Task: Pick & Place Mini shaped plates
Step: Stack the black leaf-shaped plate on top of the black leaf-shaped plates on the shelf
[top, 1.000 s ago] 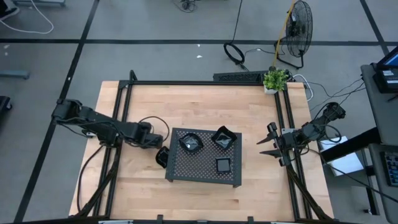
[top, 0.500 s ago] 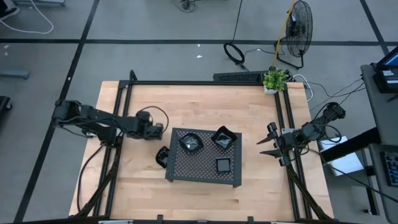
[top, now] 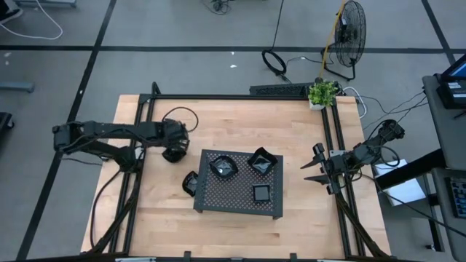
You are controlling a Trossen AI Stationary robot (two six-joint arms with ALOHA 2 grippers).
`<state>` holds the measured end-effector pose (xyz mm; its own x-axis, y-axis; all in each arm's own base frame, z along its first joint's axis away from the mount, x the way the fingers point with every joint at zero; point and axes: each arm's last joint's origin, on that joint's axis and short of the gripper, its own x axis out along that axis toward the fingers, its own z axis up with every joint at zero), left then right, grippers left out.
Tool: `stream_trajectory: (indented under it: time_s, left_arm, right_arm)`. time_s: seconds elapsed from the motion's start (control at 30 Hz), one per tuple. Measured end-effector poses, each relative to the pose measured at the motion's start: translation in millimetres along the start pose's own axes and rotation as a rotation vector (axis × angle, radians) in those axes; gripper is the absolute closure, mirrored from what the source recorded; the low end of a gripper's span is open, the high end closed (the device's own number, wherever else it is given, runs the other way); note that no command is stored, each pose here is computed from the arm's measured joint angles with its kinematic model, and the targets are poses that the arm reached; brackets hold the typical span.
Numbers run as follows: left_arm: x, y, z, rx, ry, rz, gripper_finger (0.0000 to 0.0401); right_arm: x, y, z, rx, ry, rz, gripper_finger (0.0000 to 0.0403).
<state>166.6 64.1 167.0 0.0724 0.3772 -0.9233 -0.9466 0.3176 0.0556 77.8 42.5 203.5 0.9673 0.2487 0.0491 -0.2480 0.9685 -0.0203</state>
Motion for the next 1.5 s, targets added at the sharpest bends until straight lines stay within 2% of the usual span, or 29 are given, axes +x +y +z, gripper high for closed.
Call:
stream_trajectory:
  time_s: [0.13, 0.3, 0.47, 0.63, 0.8, 1.0, 1.5]
  left_arm:
    - [-4.5, 6.5, 6.6, 0.031, 0.047, -0.104, 0.0345]
    - [-5.0, 14.5, 12.4, 0.128, 0.113, -0.199, 0.0277]
    - [-1.1, 26.7, 14.7, 0.191, 0.189, -0.198, 0.0216]
    - [7.7, 35.4, 10.3, 0.167, 0.236, -0.191, 0.0200]
    - [14.1, 36.7, 2.7, 0.170, 0.286, -0.242, 0.0214]
    - [16.6, 37.8, -0.2, 0.163, 0.296, -0.237, 0.0252]
    - [16.9, 36.5, 1.4, 0.075, 0.290, -0.239, 0.0393]
  right_arm:
    - [0.0, 0.0, 0.0, 0.000, 0.000, 0.000, 0.0238]
    - [0.0, 0.0, 0.0, 0.001, 0.000, 0.000, 0.0238]
    - [0.0, 0.0, 0.1, 0.000, 0.000, 0.000, 0.0238]
    - [0.0, 0.0, 0.0, 0.000, 0.000, 0.000, 0.0238]
    - [0.0, 0.0, 0.0, 0.000, 0.000, 0.000, 0.0238]
    - [0.0, 0.0, 0.0, 0.000, 0.000, 0.000, 0.0238]
    - [-0.1, 0.0, 0.1, 0.001, -0.001, 0.000, 0.0238]
